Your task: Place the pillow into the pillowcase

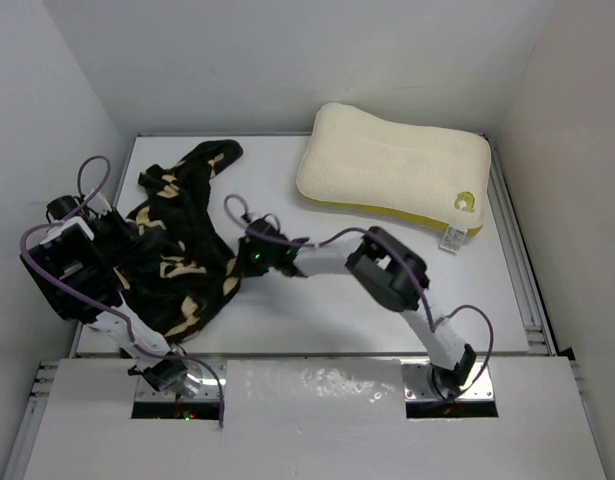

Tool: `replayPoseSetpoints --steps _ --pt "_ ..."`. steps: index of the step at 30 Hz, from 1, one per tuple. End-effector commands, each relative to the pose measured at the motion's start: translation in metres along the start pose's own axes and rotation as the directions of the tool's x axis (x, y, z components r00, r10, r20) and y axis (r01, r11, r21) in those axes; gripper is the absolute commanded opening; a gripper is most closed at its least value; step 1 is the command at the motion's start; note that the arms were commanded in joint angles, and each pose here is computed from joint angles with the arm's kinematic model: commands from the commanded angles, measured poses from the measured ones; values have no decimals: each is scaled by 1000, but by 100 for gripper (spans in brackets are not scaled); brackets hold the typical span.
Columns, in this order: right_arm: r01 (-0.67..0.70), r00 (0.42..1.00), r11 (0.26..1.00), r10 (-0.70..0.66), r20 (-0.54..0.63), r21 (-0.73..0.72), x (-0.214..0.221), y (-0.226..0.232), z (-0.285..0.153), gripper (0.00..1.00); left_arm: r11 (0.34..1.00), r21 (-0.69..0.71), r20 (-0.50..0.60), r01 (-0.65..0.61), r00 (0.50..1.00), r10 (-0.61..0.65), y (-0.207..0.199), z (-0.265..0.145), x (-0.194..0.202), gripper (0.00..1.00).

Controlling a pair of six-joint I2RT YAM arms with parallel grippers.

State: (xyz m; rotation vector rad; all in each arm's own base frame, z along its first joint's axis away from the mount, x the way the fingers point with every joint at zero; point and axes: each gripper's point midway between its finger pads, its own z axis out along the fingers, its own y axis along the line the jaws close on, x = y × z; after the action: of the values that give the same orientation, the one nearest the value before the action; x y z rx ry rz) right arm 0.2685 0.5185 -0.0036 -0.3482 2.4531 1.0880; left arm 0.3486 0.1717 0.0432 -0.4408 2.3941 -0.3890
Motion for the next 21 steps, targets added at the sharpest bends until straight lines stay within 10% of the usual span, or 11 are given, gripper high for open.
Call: replayPoseSetpoints --steps 1,6,17,20,21 --pt "-114 949 982 64 308 148 -148 -79 -66 0 989 -45 43 -141 989 143 -1 -19 -25 0" --pt "-123 909 963 13 416 239 -269 -140 -113 0 944 -54 -82 -325 944 321 -8 -19 6 0" --pt "-203 871 952 68 487 231 -295 -162 -99 0 793 236 -384 -562 696 607 -17 -58 142 2" --pt "-225 861 948 85 502 225 -300 -169 -102 26 752 314 -382 -580 647 659 -29 -70 155 26" --pt "-221 856 948 76 512 228 -305 -173 -108 55 748 302 -364 -591 654 664 -33 -73 149 36"
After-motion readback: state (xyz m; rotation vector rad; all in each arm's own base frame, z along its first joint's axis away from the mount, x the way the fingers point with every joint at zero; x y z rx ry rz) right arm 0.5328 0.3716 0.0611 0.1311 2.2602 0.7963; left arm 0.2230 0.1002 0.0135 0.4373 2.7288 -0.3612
